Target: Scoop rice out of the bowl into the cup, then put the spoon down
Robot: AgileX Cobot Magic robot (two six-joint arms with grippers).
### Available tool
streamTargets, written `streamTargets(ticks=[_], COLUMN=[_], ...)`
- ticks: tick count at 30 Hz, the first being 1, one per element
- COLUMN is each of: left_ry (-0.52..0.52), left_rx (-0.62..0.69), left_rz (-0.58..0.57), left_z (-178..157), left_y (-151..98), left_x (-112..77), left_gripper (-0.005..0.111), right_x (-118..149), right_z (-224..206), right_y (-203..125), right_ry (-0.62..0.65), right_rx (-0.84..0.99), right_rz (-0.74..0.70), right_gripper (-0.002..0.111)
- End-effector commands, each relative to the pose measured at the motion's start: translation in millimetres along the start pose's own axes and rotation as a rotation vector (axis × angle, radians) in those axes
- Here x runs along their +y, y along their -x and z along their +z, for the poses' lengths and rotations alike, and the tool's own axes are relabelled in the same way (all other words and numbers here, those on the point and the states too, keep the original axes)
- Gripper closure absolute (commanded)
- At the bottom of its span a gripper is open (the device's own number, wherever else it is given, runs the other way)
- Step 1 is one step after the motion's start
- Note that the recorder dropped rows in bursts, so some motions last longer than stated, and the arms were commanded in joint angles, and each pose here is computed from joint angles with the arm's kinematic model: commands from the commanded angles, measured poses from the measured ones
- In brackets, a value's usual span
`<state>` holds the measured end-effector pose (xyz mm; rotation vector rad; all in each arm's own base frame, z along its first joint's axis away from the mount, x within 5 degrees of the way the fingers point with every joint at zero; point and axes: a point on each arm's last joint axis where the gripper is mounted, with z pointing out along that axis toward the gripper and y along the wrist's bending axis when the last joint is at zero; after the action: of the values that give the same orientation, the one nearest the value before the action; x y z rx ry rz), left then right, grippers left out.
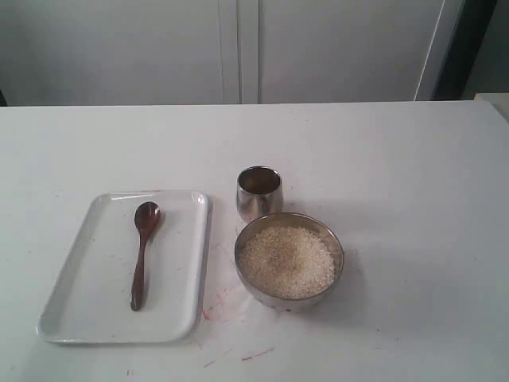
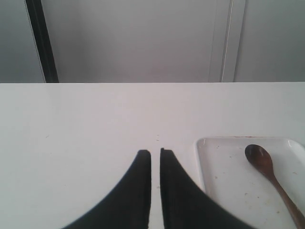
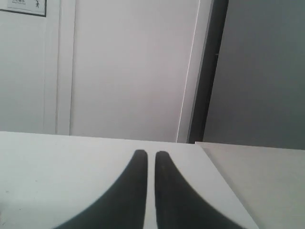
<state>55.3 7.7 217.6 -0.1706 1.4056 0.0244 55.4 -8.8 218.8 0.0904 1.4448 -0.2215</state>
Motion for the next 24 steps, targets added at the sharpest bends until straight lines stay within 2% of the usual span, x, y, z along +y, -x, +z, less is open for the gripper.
streamTargets(ticks=[1,14,20,24], left_ry=[-0.005,-0.005,-0.005,-0.005], left_rx=[-0.011,-0.011,-0.011,-0.011], left_rz=[-0.011,-0.011,-0.011,-0.011], left_z=[-0.2,-0.2,-0.2,-0.2], left_y=[2.7,2.7,2.7,2.7], left_x=[-0.5,-0.5,-0.5,-0.5], left_gripper=[0.092,0.092,0.092,0.092], right_x=[-3.5,-1.5,-5.3,-3.9], right_z=[-0.6,-0.6,-0.8,-0.7], right_y=[-6.5,-7.2,-9.7,-8.8], right_ry=[-0.018,0.030,-0.012,0.004], right_rx=[0.049,0.055,0.082,0.072], right_rz=[0.021,-0.005,-0.004,-0.004], right_gripper=[0.101,0.101,0.101,0.101])
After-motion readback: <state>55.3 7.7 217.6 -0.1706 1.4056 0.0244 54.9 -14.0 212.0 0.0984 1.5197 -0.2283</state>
